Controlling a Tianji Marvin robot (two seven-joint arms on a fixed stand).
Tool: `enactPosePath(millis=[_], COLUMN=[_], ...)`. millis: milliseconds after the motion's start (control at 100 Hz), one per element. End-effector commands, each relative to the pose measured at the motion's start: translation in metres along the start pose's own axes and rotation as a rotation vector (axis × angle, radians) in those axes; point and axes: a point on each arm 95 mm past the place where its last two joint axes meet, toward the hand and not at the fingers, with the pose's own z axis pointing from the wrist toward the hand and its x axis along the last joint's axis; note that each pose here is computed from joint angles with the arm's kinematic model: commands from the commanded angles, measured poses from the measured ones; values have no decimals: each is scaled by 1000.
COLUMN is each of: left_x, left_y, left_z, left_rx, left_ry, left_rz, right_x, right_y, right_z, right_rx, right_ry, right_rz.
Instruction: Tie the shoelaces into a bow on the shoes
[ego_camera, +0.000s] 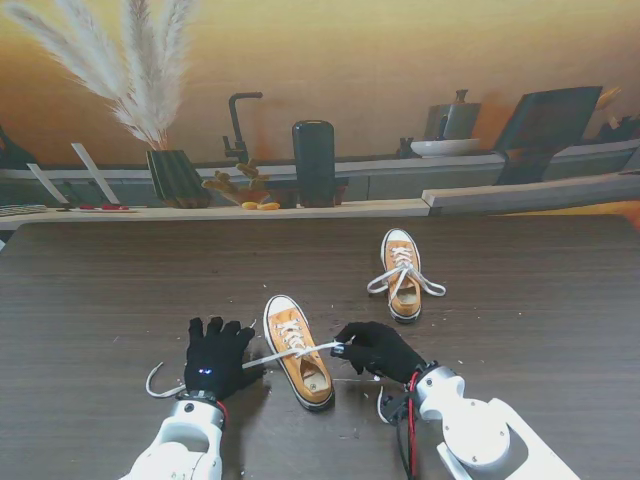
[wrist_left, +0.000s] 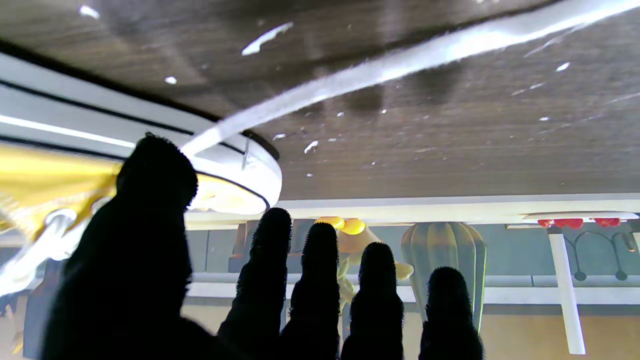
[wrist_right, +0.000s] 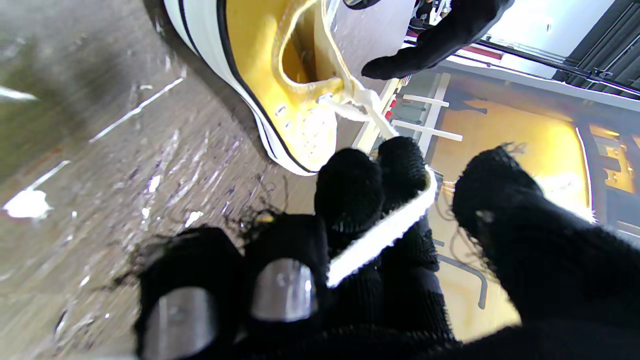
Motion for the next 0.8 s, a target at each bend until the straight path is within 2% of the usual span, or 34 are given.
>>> enactPosePath(millis=[0,370,790], left_x=[2,7,13], left_y=[4,21,39], left_z=[3,9,18], left_rx=[-41,-104,-93], left_ry=[-10,-12,18], left_rz=[-7,7,-38], right_x=[-1,-2,-3], right_y=[0,-1,-3], right_z=[-2,-2,-3], right_rx=[15,29,42], right_ry=[-7,-11,-11], right_rz=[-4,2,-1])
